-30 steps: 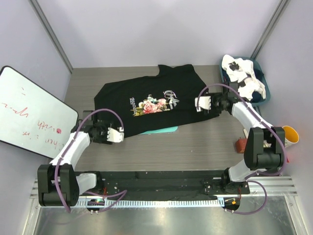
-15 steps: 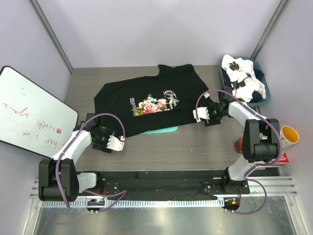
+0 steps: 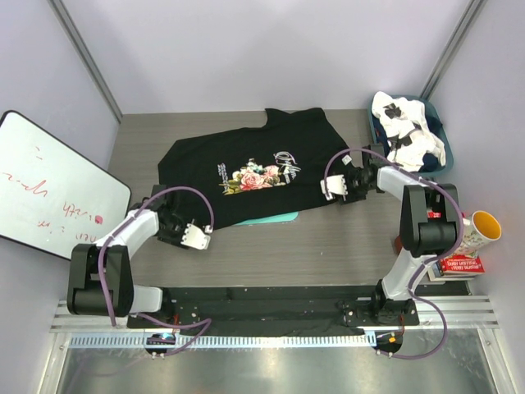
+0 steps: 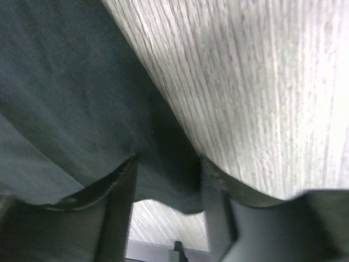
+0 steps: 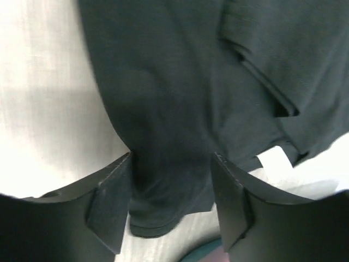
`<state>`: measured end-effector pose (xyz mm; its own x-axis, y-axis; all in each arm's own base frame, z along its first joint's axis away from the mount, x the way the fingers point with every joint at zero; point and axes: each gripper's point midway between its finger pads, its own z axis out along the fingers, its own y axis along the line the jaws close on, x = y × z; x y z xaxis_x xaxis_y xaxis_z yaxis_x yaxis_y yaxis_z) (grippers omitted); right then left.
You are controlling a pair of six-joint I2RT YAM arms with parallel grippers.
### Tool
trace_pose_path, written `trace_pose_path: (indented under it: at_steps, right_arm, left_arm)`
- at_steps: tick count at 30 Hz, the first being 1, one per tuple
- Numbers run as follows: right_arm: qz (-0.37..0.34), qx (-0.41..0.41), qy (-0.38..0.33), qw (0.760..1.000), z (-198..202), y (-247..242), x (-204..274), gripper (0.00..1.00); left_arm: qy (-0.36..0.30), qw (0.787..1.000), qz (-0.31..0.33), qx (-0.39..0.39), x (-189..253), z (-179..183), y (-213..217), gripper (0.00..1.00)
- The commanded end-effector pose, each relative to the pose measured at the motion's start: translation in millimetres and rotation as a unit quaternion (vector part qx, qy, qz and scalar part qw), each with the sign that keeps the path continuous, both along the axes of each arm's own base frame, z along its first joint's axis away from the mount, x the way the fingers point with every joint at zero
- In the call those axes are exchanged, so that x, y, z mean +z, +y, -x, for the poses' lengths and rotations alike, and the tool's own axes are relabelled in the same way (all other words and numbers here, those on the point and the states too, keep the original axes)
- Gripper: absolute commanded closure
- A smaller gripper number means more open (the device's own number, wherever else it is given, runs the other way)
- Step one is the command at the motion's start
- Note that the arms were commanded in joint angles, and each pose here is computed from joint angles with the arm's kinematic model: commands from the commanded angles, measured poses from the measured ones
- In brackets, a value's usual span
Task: Fold and stack the t-shirts
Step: Fold the flattened tshirt in 1/3 of the way
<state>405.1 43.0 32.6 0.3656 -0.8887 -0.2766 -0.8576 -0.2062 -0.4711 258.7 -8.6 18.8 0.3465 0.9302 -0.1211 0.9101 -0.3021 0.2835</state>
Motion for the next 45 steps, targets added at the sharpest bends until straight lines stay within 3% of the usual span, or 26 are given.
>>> trace_pose_path:
  at_steps: [1,4,9,15,27,34,37,38,41,45]
  right_arm:
    - [0.010,-0.010,-0.004,1.000,-15,-3,-14,0.42]
    - [0.014,-0.014,-0.001,1.000,-16,-5,-16,0.56]
    - [0.023,-0.013,0.002,1.000,-12,-7,-16,0.81]
    - [0.038,-0.005,0.017,0.999,1,-12,-8,0.95]
    - [0.090,0.071,0.125,0.986,102,-23,8,0.99]
    - [0.099,0.114,0.165,0.975,158,-25,14,0.99]
    - [0.102,0.128,0.171,0.972,174,-25,15,0.61]
    - [0.099,0.133,0.174,0.971,178,-24,16,0.47]
    - [0.079,0.131,0.153,0.976,169,-17,28,0.33]
    - [0.036,0.121,0.112,0.986,136,1,47,0.29]
  left_arm:
    - [0.023,1.000,-0.009,0.005,-13,0,-1,0.61]
    - [0.030,0.999,-0.017,0.019,-13,-2,-2,0.74]
    - [0.060,0.998,-0.022,0.027,-4,7,-1,0.86]
    - [0.121,0.992,-0.033,0.031,9,34,3,0.95]
    - [0.187,0.978,-0.084,-0.040,9,98,22,0.99]
    - [0.223,0.968,-0.082,-0.087,11,122,21,0.98]
    - [0.214,0.969,-0.072,-0.098,15,123,18,0.75]
    - [0.206,0.971,-0.069,-0.097,16,121,16,0.58]
    - [0.178,0.979,-0.059,-0.080,28,103,12,0.44]
    - [0.091,0.995,-0.037,-0.023,53,45,3,0.37]
